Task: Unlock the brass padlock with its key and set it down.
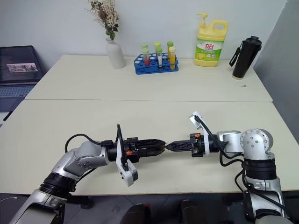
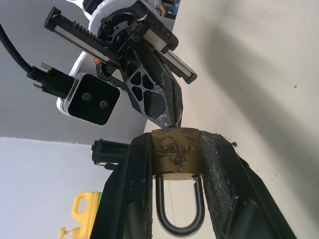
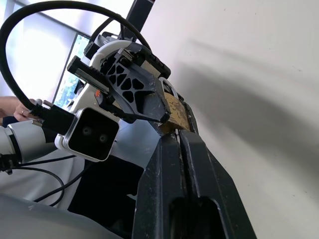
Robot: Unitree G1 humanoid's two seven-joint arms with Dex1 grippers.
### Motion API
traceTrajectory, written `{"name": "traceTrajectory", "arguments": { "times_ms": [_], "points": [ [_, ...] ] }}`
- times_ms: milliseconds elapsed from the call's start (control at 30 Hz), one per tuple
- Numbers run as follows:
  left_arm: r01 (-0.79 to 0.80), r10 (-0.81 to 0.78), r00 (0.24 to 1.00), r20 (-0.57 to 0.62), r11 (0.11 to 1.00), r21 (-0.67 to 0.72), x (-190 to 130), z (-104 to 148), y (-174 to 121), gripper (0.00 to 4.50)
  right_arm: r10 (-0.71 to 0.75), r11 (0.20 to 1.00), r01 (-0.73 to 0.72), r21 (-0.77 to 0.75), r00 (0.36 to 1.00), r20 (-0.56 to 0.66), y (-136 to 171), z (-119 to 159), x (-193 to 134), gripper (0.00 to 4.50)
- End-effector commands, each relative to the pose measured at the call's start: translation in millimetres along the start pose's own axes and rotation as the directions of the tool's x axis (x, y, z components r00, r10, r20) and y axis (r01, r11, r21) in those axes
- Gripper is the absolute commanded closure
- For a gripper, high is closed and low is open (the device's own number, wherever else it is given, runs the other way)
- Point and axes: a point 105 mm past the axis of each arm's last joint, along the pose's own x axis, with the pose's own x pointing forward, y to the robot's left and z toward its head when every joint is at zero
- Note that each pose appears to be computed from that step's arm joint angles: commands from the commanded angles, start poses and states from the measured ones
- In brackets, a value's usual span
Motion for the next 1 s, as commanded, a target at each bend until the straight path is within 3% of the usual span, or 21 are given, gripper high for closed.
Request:
{"name": "traceTrajectory", "arguments": {
  "times_ms": [33, 167, 233, 400, 533, 733, 1000],
  "points": [
    [0.017, -0.018, 0.999, 0.027, 1.0, 0.012, 2, 6, -2, 3.52, 0.051, 0.996, -0.051, -0.073, 0.999, -0.001, 17, 8, 2, 4.5],
    [0.013, -0.013, 1.0, 0.022, 1.0, 0.013, 1, 5, -2, 3.52, 0.035, 0.991, -0.032, -0.127, 0.999, 0.02, 18, 11, 3, 4.5],
    [0.006, -0.007, 1.0, 0.018, 1.0, 0.012, 1, 4, -1, 3.52, -0.021, 0.965, 0.033, -0.261, 0.999, 0.048, 16, 12, 4, 4.11],
    [-0.005, 0.004, 1.0, 0.016, 1.0, 0.004, 1, 4, 1, 3.52, -0.07, 0.857, 0.057, -0.512, 0.997, -0.007, 13, -4, -3, 2.43],
    [-0.012, 0.012, 1.0, 0.013, 1.0, -0.001, 0, 4, 2, 3.52, -0.064, 0.84, 0.061, -0.539, 0.998, 0.013, 10, -8, -6, 0.99],
    [-0.025, 0.025, 1.0, 0.013, 1.0, -0.007, 1, 4, 4, 3.52, -0.042, 0.823, 0.088, -0.561, 0.995, 0.095, 10, 1, 7, 0.95],
    [-0.034, 0.034, 0.999, 0.001, 0.999, -0.014, 1, 2, 5, 3.52, -0.011, 0.839, 0.066, -0.541, 0.995, 0.103, 9, -1, 17, 0.95]
  ]
}}
